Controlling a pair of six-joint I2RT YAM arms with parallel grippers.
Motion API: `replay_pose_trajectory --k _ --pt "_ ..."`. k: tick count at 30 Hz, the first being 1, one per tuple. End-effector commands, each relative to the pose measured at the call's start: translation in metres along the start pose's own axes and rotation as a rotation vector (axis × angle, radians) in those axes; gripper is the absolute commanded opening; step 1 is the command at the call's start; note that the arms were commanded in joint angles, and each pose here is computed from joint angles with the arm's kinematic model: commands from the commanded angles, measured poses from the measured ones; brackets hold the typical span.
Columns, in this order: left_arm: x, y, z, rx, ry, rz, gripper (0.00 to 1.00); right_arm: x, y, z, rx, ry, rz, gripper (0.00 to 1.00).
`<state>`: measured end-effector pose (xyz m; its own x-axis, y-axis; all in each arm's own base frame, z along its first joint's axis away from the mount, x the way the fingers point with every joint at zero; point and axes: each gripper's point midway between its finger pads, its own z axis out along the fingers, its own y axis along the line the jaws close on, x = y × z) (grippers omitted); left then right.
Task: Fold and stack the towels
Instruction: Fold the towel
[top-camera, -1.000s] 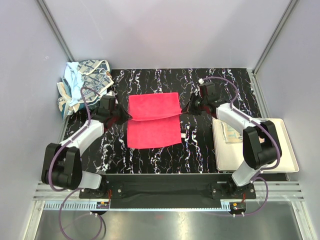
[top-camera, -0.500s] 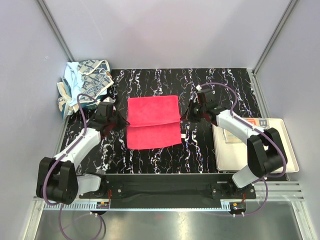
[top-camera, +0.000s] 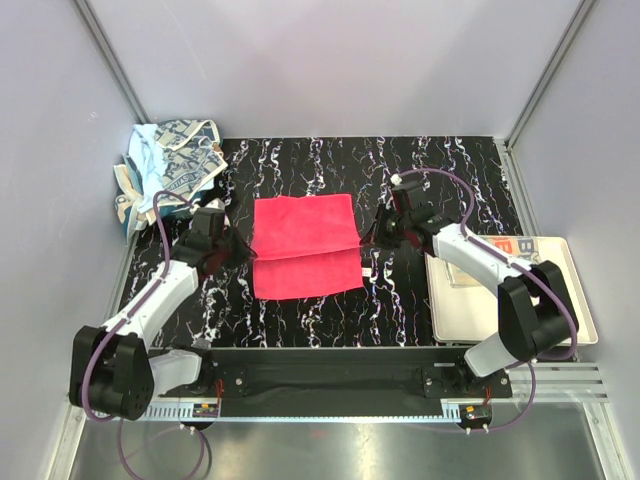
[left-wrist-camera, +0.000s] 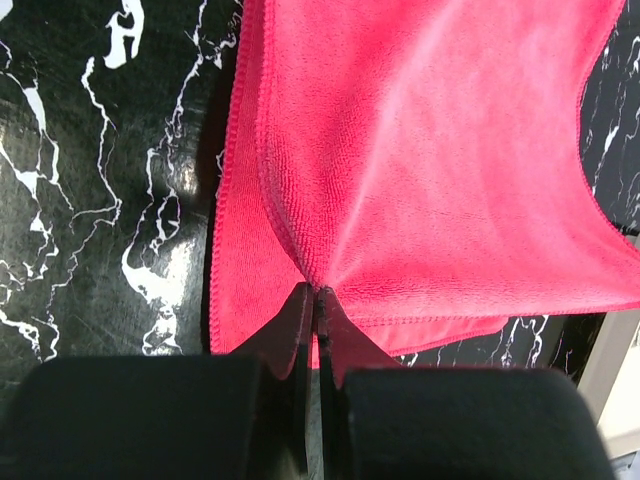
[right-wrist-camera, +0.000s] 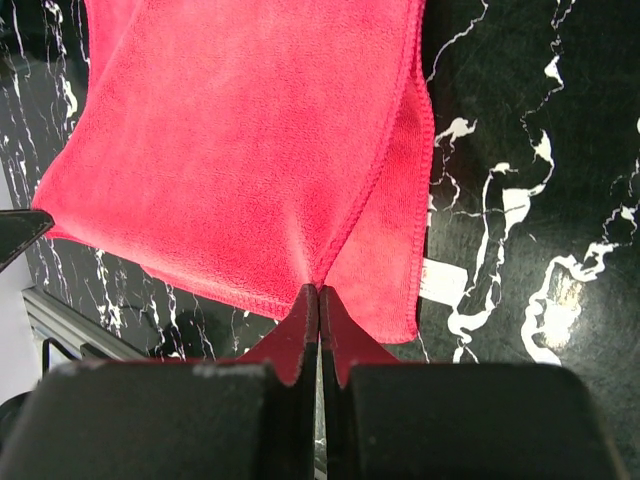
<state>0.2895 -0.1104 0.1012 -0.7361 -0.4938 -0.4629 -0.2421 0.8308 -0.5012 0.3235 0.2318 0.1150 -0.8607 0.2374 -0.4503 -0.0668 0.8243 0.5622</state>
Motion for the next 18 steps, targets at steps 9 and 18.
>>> replay_pose_trajectory --k 9,18 --pt "-0.019 -0.017 -0.021 0.025 -0.03 0.071 0.03 -0.037 0.028 -0.033 -0.003 -0.118 -0.04 0.0" --pt "-0.03 -0.025 -0.02 0.023 -0.031 0.077 0.04 -0.062 0.045 -0.034 -0.009 -0.143 -0.054 0.0"
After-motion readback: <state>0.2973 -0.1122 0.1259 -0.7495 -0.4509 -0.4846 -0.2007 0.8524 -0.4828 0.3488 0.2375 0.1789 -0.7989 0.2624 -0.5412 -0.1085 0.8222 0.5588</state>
